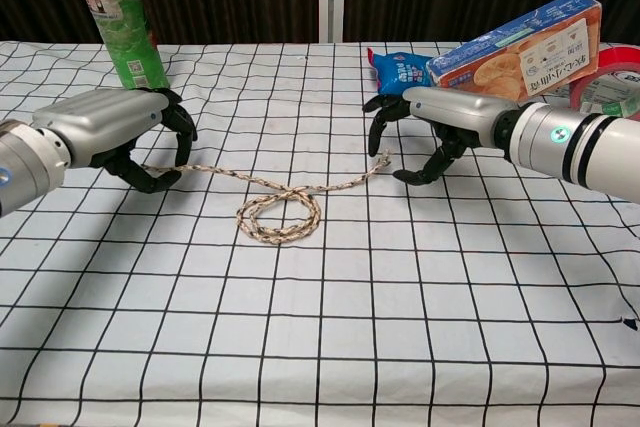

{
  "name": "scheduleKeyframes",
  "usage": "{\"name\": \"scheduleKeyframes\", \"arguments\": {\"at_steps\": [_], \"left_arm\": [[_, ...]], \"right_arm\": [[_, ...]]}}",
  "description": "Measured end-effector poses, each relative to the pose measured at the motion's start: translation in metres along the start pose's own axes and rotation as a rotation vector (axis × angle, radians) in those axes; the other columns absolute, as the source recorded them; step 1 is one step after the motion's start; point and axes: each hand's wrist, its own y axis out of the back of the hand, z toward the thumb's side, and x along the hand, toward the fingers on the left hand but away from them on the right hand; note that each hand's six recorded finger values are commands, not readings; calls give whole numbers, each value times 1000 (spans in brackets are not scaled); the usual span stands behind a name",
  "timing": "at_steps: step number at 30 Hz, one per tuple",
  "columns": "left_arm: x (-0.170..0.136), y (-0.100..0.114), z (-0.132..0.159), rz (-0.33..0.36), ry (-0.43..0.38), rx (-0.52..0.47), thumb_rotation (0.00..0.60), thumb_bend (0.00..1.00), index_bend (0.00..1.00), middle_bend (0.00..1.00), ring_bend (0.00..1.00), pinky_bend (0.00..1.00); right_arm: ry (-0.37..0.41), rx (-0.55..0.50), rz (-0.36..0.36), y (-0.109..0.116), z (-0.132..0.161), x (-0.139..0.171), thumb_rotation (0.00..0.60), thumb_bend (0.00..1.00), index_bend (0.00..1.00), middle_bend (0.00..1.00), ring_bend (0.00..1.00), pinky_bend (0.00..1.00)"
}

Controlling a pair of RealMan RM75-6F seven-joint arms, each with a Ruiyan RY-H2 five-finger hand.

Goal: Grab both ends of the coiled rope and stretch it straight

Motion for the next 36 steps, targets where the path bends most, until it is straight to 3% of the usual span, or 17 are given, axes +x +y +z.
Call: {"name": "scheduleKeyframes", "arguments": {"at_steps": [36], "left_arm": [[-3,1,-5,4,12,-11,600,456,634,244,2,60]], "right_arm": [[-16,-26,-8,-9,2,-13,600,339,560,98,0,0]]}}
